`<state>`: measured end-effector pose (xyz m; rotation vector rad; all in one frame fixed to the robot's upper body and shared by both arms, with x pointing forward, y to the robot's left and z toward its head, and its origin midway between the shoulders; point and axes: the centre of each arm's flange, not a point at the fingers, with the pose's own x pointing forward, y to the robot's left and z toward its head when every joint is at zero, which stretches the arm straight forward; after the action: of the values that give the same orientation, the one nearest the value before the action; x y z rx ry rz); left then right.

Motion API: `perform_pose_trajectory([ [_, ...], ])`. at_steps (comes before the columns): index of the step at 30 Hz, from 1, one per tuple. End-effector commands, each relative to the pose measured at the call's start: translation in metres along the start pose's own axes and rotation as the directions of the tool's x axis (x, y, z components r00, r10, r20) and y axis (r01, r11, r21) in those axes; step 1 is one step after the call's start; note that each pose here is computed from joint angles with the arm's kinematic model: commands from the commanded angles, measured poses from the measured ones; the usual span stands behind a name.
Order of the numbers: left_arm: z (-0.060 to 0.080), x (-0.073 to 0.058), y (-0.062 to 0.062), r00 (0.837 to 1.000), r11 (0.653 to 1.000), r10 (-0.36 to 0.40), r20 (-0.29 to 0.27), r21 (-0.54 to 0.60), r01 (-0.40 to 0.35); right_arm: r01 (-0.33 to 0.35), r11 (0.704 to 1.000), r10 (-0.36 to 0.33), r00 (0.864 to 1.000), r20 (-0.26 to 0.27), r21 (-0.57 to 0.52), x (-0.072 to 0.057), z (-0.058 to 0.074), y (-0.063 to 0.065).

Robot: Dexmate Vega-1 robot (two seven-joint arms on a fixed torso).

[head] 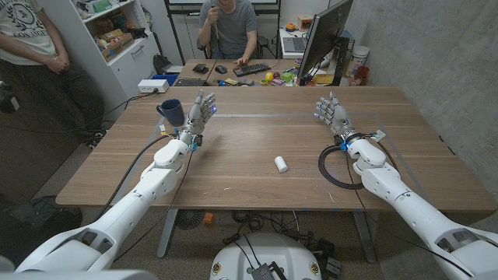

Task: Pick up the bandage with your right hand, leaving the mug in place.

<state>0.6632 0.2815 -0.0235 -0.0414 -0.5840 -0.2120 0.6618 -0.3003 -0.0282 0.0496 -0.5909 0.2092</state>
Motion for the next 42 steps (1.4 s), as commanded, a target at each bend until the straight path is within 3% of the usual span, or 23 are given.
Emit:
perform_pose_trajectory([
  [1, -0.001, 0.01, -0.006, 1.0, 1.0, -0.005, -0.003, -0.002, 0.005, 0.002, 1.0, -0.002, 1.0, -0.001, 0.003, 0.002, -0.003, -0.009],
  [8, -0.001, 0.008, -0.006, 1.0, 1.0, -0.005, 0.0, -0.003, 0.005, -0.013, 0.999, 0.013, 1.0, -0.001, -0.04, 0.001, 0.003, -0.008],
  [11, -0.001, 0.007, -0.006, 1.0, 1.0, -0.005, 0.001, -0.003, 0.005, -0.041, 0.986, 0.043, 0.999, 0.007, -0.164, -0.002, 0.021, -0.006],
  [16, -0.001, 0.006, -0.006, 1.0, 1.0, -0.003, 0.003, -0.004, 0.003, -0.041, 0.95, 0.048, 0.999, 0.017, -0.31, -0.013, 0.04, 0.001],
  [25, 0.0, 0.002, -0.006, 1.0, 1.0, -0.004, 0.007, -0.006, 0.005, -0.047, 0.86, 0.044, 0.999, -0.018, -0.508, -0.037, 0.053, 0.019],
  [28, 0.0, 0.0, -0.006, 1.0, 1.0, -0.005, 0.011, -0.006, 0.005, -0.046, 0.825, 0.036, 0.999, -0.029, -0.563, -0.047, 0.055, 0.026],
  [33, 0.0, -0.003, -0.006, 1.0, 1.0, -0.005, 0.012, -0.009, 0.005, -0.043, 0.722, 0.025, 0.999, -0.037, -0.69, -0.07, 0.058, 0.038],
  [37, -0.001, -0.005, -0.007, 1.0, 1.0, -0.007, 0.013, -0.012, 0.007, -0.047, 0.661, 0.021, 0.999, -0.045, -0.749, -0.091, 0.059, 0.048],
  [42, -0.001, -0.007, -0.01, 1.0, 1.0, -0.014, 0.018, -0.019, 0.015, -0.05, 0.531, -0.016, 0.997, -0.07, -0.846, -0.115, 0.064, 0.062],
])
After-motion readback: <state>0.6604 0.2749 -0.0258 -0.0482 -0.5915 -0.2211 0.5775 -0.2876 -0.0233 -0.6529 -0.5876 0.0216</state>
